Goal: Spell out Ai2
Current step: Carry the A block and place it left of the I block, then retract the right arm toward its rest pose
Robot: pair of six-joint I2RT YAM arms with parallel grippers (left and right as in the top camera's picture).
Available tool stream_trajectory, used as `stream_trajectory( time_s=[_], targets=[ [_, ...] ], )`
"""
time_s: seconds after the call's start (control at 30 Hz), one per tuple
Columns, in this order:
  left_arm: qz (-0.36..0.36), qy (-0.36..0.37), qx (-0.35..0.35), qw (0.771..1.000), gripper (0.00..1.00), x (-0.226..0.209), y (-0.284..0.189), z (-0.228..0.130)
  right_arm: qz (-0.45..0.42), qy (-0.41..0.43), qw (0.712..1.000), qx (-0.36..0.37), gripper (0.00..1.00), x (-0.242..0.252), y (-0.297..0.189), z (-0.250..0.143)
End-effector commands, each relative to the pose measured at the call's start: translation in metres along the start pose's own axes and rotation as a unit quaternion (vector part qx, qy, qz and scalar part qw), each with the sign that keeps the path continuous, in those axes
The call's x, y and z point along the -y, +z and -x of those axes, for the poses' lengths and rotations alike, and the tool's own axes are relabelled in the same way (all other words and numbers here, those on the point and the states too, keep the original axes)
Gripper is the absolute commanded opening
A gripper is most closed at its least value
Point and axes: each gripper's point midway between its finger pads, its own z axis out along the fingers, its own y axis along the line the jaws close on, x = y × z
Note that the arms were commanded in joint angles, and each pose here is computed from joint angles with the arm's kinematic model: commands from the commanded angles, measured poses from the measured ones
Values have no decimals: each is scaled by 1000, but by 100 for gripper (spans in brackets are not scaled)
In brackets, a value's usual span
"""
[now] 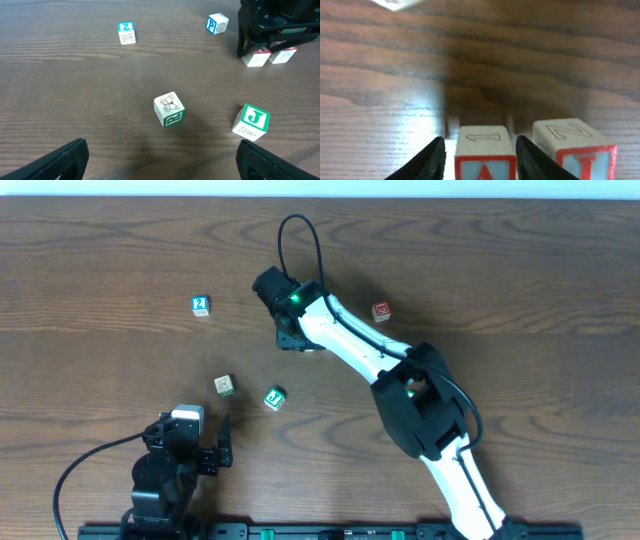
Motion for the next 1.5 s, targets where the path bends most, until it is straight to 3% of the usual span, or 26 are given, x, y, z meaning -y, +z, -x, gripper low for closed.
stream_trajectory(
  time_s=[0.0, 0.33, 0.57, 0.63, 0.8, 0.93, 1.03, 1.17, 1.3, 1.47],
  targets=[
    [11, 5, -1, 1000, 95, -4, 2, -3, -8, 18, 1000, 15, 46, 11, 6, 14],
    [11, 5, -1, 1000, 95, -4, 2, -3, 44, 44, 994, 91, 49, 8, -16, 80],
    [11, 5, -1, 1000, 95, -4, 2, -3, 67, -11, 986, 154, 48, 9, -134, 122],
    [11, 5, -1, 1000, 95, -4, 2, -3, 52, -15, 984, 168, 35, 28, -182, 120],
    [11, 5, -1, 1000, 95, -4, 2, -3, 4, -18, 987, 162, 38, 90, -253, 92],
    [11, 5, -1, 1000, 95, -4, 2, -3, -36, -8, 987, 159, 28, 145, -304, 61],
    [11, 5, -1, 1000, 95, -4, 2, -3, -41, 4, 981, 188, 31, 182, -357, 33],
    [11, 5, -1, 1000, 95, -4, 2, -3, -4, 5, 973, 232, 44, 210, -408, -4],
    [26, 3, 3, 1000, 95, -9, 2, -1, -1, 7, 971, 238, 65, 239, -419, -49],
    [-52, -129, -6, 990, 95, 18, 1, -2, -17, 16, 979, 202, 66, 261, -387, -92]
  ],
)
